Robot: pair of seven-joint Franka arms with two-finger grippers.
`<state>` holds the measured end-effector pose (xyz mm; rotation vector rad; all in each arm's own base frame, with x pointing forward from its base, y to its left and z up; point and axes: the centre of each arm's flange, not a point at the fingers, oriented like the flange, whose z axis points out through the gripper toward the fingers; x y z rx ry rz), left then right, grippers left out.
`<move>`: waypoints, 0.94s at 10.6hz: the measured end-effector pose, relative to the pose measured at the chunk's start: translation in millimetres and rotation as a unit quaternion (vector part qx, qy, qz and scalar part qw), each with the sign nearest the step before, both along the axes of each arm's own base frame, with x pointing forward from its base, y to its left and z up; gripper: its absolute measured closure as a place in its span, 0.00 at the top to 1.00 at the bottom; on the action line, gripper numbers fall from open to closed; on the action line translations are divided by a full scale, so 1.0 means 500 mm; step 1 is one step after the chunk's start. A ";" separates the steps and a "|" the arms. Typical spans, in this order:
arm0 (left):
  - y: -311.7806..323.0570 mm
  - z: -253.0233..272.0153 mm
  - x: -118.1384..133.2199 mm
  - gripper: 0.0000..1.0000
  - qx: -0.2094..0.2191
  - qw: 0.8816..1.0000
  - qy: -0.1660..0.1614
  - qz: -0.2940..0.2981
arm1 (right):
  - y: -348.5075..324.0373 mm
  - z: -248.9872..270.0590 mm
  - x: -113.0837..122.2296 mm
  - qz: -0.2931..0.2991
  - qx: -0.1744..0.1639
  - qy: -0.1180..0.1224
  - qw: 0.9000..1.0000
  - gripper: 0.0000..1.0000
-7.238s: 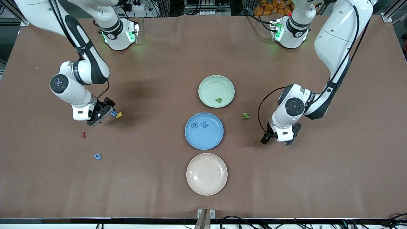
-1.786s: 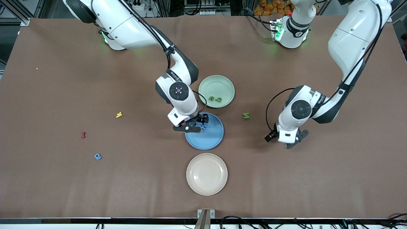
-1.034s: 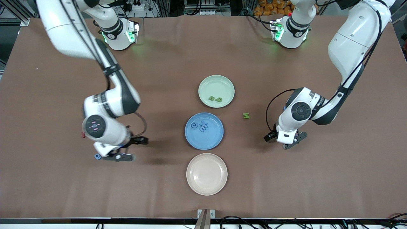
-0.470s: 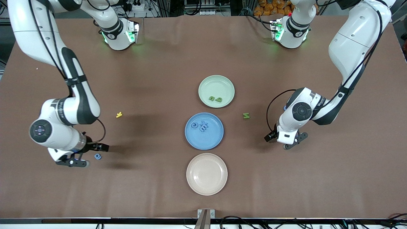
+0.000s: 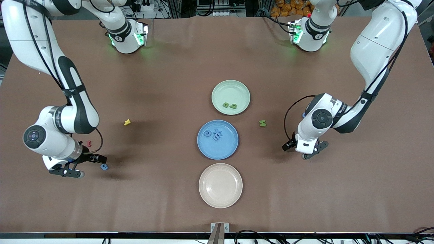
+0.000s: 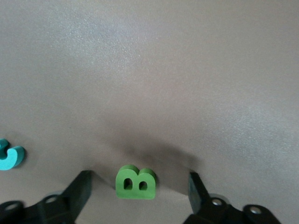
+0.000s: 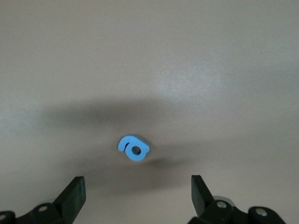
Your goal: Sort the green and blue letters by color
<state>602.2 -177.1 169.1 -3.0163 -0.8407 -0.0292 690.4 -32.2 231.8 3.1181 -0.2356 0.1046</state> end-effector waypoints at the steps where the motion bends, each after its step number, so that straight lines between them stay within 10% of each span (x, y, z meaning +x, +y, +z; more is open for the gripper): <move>1: -0.001 0.003 0.003 0.83 -0.001 1.000 -0.003 0.000 | 0.001 -0.028 -0.003 0.000 0.001 -0.003 1.000 1.00; 5: -0.004 0.020 0.013 0.35 -0.003 1.000 -0.011 0.001 | 0.002 -0.082 -0.003 0.001 0.002 -0.012 1.000 1.00; 10: -0.004 0.020 0.013 0.35 -0.003 1.000 -0.011 0.001 | 0.002 -0.120 -0.002 0.000 0.004 -0.023 1.000 0.96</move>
